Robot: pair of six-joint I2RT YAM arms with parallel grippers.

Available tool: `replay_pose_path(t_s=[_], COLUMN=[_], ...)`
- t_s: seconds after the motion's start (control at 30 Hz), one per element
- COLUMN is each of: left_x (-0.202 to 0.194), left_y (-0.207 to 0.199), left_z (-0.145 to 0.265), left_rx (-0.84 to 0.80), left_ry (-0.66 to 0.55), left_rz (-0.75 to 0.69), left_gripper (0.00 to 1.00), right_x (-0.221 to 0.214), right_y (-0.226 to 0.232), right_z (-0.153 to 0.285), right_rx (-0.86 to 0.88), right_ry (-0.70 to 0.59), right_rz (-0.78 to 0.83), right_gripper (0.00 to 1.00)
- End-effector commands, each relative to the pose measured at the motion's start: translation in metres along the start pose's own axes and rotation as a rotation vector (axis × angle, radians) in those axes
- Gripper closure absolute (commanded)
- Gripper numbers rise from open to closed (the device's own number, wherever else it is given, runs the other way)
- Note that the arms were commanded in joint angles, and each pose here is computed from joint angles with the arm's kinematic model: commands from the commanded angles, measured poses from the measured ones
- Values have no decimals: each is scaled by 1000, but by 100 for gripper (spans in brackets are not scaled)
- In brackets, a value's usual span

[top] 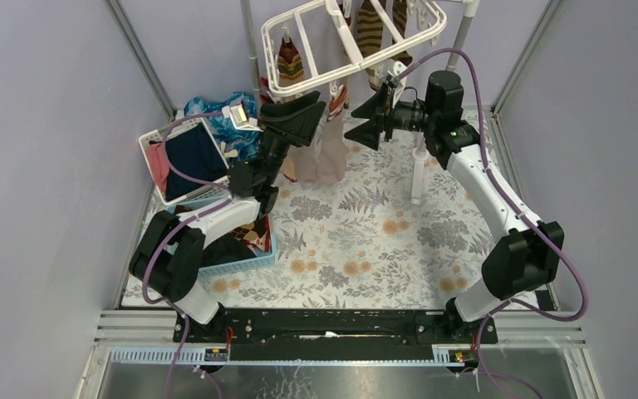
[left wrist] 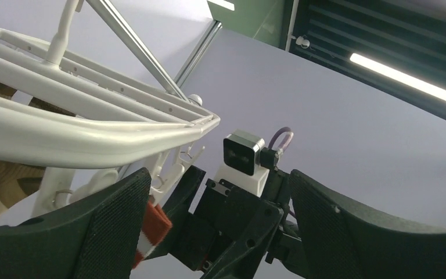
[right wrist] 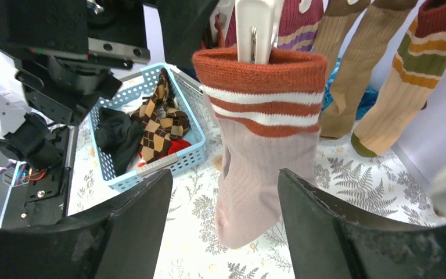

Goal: Clip the socks to the hanger
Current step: Clamp the sock onto the hanger, then pick up the sock from the bin.

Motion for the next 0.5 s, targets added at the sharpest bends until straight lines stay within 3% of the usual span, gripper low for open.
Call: replay_pose_path(t_s=[0.0,0.23,0.47], left_x=[7,-4,-32], left_y=[-1,-4,-42], left_z=[8,27,66], left_rx=[33,70,-53], left_ry=[-12,82,351], left_rz=[-44,-26,18], left_gripper=[8,7,7], right_x=[6,-21,-41], right_y=[9,28,66], right_z=[14,29,57], right_rx=[-40,-47,-29], right_ry=[10,107,205], right_rz=[92,81,120], right_gripper=[24,19,16])
Point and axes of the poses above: each gripper's point midway between its finger pads, its own z axis back along the fingers, its own y axis along the line the jaws close on, x = y × z, the point moved 3 cm from there along z, back along the fingers, and after that the axes turned 7 degrees about z, right-handed, at the moved point
